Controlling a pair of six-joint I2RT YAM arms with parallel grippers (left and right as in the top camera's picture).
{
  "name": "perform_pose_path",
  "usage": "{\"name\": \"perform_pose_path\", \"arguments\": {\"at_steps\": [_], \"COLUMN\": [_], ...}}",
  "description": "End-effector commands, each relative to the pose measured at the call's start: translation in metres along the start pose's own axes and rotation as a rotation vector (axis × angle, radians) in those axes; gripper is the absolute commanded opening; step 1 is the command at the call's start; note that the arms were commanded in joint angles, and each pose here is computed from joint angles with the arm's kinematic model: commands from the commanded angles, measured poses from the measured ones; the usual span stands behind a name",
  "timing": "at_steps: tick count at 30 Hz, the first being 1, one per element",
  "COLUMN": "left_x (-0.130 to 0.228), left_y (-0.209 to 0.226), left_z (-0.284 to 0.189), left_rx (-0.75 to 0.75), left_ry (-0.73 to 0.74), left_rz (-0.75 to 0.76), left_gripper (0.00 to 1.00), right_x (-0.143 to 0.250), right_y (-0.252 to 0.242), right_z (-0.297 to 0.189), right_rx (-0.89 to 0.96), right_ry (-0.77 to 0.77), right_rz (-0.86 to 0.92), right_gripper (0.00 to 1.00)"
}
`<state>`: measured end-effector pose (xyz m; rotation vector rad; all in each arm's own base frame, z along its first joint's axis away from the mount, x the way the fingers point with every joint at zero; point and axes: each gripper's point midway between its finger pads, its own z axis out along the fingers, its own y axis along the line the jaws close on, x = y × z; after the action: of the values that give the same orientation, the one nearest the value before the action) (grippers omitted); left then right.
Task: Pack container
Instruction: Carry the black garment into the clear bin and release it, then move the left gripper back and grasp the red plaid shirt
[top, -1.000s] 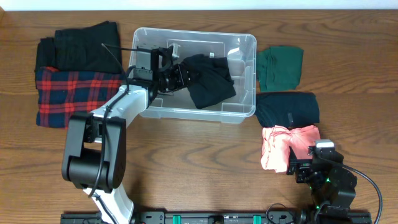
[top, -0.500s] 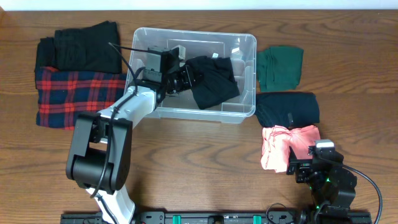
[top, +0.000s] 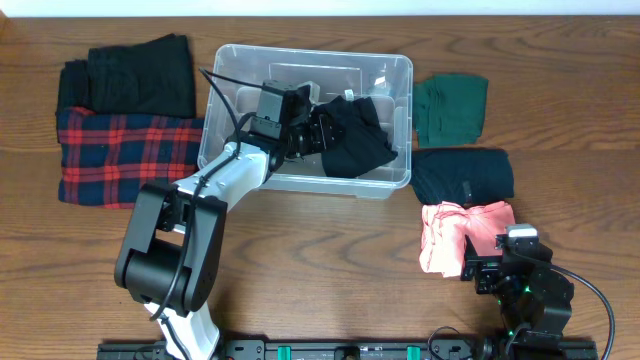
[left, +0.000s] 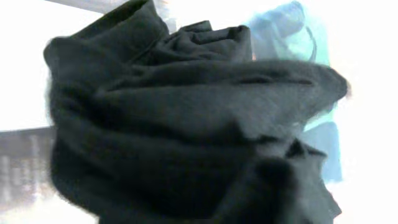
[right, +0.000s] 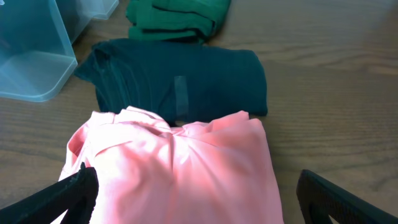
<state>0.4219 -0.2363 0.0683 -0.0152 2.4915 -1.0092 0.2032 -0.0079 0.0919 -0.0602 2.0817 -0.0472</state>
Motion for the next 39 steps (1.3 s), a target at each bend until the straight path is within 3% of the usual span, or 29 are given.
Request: {"name": "perform_pose_path", "arguments": {"at_steps": [1, 2, 6, 14, 17, 23, 26, 33, 39], "left_x": [-0.016, -0.021, -0.050, -0.120, -0.127, -0.071, -0.034, 0.027, 0.057], "left_y": [0.002, 0.003, 0.006, -0.006, 0.011, 0.113, 0.154, 0.232, 0.277], "left_z": [-0.007, -0.010, -0.036, -0.144, -0.197, -0.306, -0.344, -0.378, -0.361], "left_rx": [-0.023, -0.026, -0.046, -0.075, -0.144, -0.537, -0.647, -0.675, -0.551], "left_ry": [-0.044, -0.052, -0.096, -0.276, -0.338, -0.380, -0.363, -0.405, -0.496], "left_rz": [0.011, 0.006, -0.026, -0.069, -0.169, -0.549, -0.734, -1.032, -1.087], "left_gripper": [0.71, 0.79, 0.92, 0.93, 0.93, 0.98, 1.00, 0.98, 0.98], "right_x": [0.001, 0.001, 0.001, 0.001, 0.001, 0.001, 0.001, 0.001, 0.001], "right_y": [-0.002, -0.002, -0.002, -0.002, -0.002, -0.002, -0.002, -0.002, -0.002], "right_z": [0.000, 0.000, 0.000, 0.000, 0.000, 0.000, 0.000, 0.000, 0.000], "right_rx": [0.010, 0.010, 0.010, 0.010, 0.010, 0.010, 0.010, 0.010, 0.010], "right_ry": [0.000, 0.000, 0.000, 0.000, 0.000, 0.000, 0.000, 0.000, 0.000], "right_rz": [-0.010, -0.010, -0.010, -0.010, -0.010, -0.010, -0.010, -0.011, -0.010], "right_gripper": [0.99, 0.99, 0.99, 0.99, 0.99, 0.99, 0.99, 0.99, 0.99]}}
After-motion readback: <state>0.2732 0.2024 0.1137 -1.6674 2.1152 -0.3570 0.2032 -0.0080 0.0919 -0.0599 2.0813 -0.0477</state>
